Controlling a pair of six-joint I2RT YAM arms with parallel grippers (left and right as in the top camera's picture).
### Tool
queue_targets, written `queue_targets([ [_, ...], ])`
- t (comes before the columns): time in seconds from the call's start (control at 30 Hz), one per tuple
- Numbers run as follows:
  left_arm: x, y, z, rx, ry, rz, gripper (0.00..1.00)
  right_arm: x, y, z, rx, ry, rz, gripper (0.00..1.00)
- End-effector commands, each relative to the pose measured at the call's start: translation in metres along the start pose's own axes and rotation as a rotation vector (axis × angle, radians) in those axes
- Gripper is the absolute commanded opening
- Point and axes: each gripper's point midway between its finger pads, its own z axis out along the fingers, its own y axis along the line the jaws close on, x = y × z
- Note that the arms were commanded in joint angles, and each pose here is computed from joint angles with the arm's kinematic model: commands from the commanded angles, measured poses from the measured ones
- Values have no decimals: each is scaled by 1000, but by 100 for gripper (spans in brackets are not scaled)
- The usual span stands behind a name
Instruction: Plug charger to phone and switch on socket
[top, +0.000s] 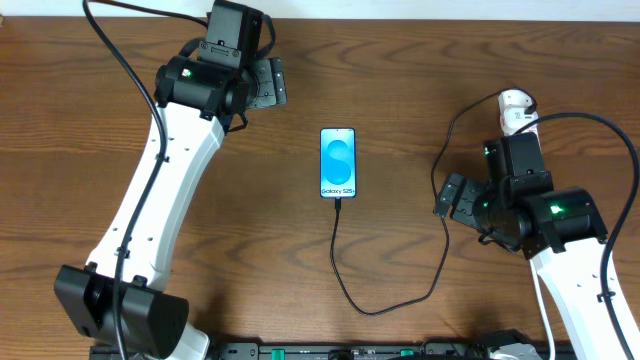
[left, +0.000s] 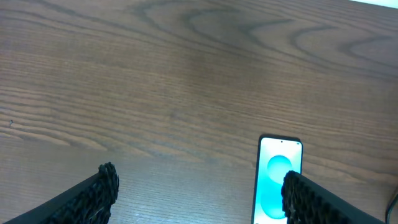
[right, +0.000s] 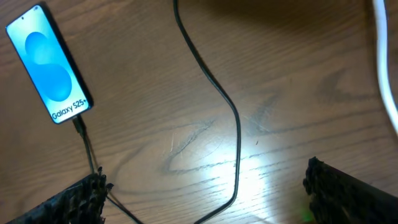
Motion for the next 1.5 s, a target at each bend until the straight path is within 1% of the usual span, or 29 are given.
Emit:
queue_targets([
  [0.0,1,4,4,-22,7,10,86,-6,3,1,0,-34,-82,99],
  [0.2,1,4,4,-22,7,10,85,-30,22,5,-100,-197,-191,99],
  [0.4,1,4,4,-22,7,10,85,-27,18,12,-174,-367,-270,99],
  [0.47,1,4,4,-22,7,10,86,-27,12,12,-208,-467,-268,99],
  [0.7,1,4,4,-22,7,10,85,-20,-13,7,-308,-702,-200,99],
  [0.87,1,4,4,-22,7,10,86,-15,-24,6,-339,-858,-243,99],
  [1.17,2,4,4,-22,7,10,86,-13,-34,14,-322,-1025,-291,99],
  [1.37,1,4,4,-22,7,10,85,-19,-44,12,-280,-1102,-254,99],
  [1.47,1,4,4,-22,7,10,86,-19,-46,7,-255,-1133,-285,99],
])
